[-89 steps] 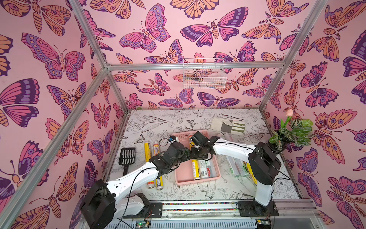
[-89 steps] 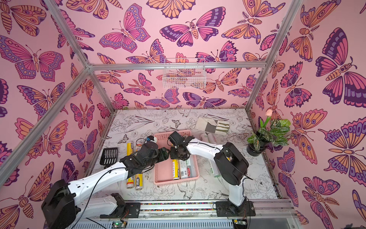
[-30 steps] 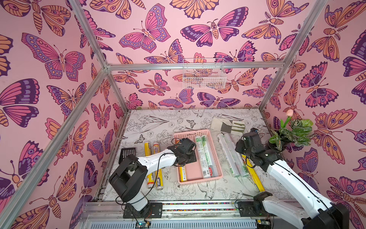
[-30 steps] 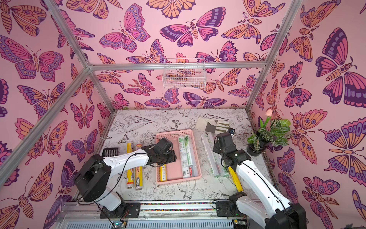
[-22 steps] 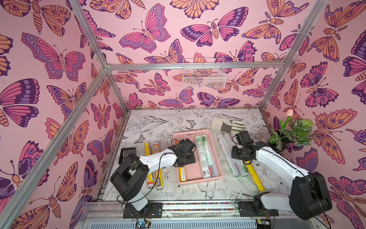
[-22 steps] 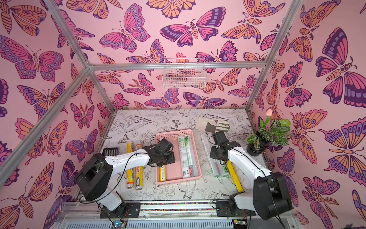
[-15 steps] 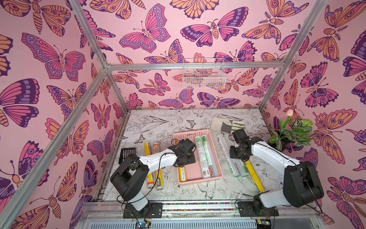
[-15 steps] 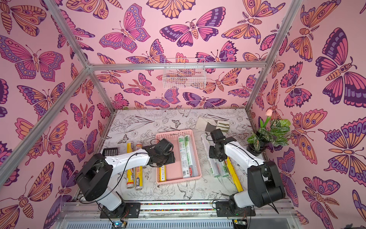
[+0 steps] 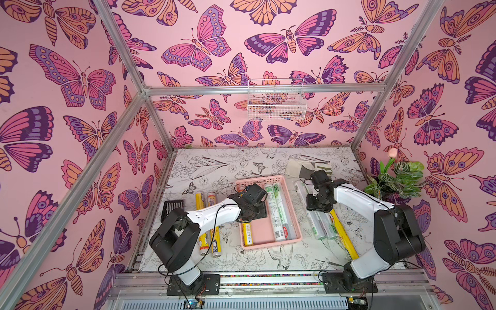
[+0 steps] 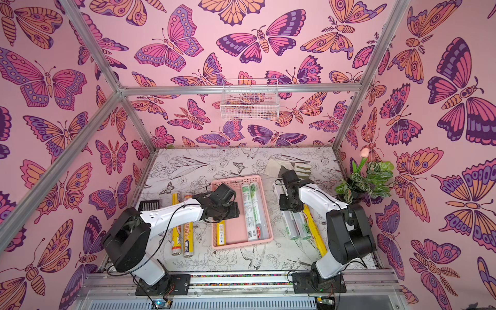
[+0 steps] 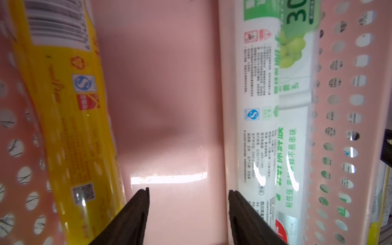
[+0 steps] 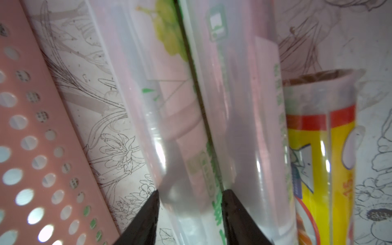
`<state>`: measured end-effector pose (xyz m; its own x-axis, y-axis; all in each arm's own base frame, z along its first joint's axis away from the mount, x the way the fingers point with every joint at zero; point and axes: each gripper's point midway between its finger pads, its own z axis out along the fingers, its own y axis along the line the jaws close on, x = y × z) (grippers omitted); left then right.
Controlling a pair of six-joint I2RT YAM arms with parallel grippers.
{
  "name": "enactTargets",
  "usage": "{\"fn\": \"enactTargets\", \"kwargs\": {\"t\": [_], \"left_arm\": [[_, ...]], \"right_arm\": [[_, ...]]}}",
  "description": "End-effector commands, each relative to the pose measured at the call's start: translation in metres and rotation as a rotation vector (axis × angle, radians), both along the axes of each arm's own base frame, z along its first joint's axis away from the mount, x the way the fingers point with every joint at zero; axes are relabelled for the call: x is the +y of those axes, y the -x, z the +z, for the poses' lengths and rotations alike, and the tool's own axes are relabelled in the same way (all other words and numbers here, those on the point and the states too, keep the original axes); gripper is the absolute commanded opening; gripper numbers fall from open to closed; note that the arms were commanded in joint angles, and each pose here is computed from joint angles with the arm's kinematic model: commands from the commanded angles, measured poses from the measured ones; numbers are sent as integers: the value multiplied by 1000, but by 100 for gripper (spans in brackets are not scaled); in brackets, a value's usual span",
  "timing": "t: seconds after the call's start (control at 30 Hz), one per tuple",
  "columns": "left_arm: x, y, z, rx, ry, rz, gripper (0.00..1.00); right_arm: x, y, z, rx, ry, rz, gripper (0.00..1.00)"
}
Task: Put the plastic wrap into the basket
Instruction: Pick up the plastic wrap from the center of the board.
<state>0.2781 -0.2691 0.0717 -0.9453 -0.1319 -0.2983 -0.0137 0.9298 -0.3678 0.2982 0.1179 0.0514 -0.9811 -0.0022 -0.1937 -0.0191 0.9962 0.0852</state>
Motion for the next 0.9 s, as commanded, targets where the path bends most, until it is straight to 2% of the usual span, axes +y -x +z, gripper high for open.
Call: {"fn": "enactTargets", "kwargs": {"t": [0.0,0.27,0.47,0.7,0.87], "left_arm": [[-8,-1,18,-21,37,-46,66],[-59,-8,64,-113,181,-181,66],[-79,-4,61,-100,208,-221,66],[-78,-2,57,-92,204,-214,66],[-79,-3,60,-100,210,-215,67]], "right_arm": [[3,-2,-3,13,23,31,52],[9,-5,-16,33,44,58,52],[12,-6,-22,44,59,79,55],[16,-9,-27,41,55,86,57],[17,-9,-29,42,53,80,55]]}}
